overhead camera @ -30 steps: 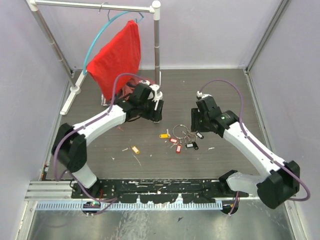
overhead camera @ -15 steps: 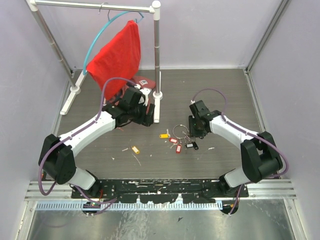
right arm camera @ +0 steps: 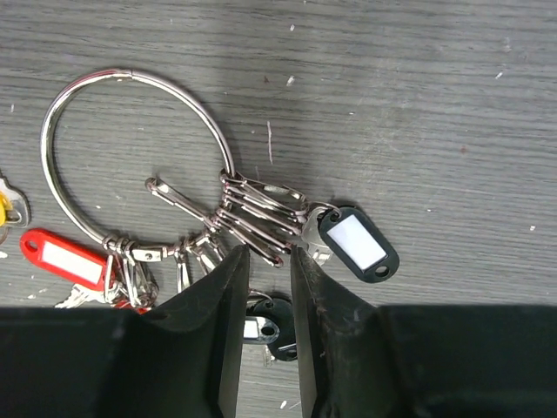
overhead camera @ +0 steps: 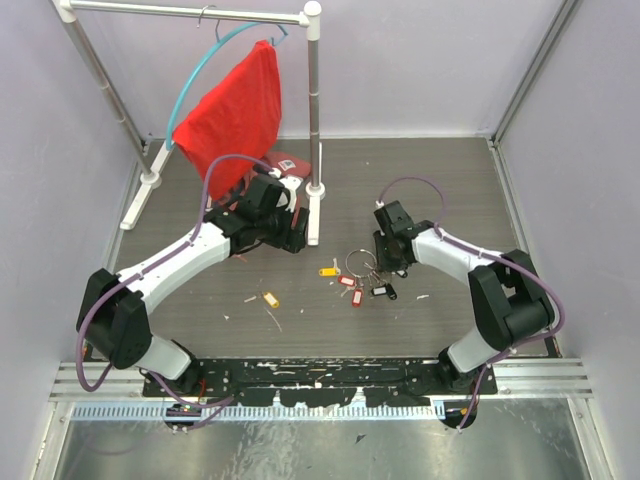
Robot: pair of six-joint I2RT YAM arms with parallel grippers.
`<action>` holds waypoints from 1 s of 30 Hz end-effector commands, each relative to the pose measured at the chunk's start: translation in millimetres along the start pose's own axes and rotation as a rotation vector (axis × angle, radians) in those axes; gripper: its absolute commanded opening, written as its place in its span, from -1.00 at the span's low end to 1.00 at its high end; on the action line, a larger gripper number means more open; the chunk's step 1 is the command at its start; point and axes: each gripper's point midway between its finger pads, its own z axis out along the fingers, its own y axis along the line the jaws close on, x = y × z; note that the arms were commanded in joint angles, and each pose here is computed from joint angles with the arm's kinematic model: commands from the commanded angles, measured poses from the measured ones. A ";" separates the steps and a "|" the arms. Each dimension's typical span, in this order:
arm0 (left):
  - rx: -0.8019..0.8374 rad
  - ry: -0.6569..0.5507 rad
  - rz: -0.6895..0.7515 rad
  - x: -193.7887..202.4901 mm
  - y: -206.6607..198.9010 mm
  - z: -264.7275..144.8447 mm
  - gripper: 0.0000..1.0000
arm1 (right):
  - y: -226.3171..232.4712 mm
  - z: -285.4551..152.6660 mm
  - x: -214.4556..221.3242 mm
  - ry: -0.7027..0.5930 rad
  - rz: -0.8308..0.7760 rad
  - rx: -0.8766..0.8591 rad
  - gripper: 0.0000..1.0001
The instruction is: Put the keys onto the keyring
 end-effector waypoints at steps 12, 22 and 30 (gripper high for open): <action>-0.018 -0.020 0.013 -4.3 5.2 -9.9 0.55 | 10.2 12.2 -7.1 -0.015 -0.023 -0.059 -0.71; 0.007 -0.041 0.015 -10.2 0.1 -15.0 0.55 | 11.9 -13.7 -22.5 -0.089 -0.033 -0.078 -0.98; 0.150 -0.188 0.045 -33.2 -25.2 -32.8 0.55 | 8.3 -58.4 -44.0 -0.144 -0.046 -0.061 -0.98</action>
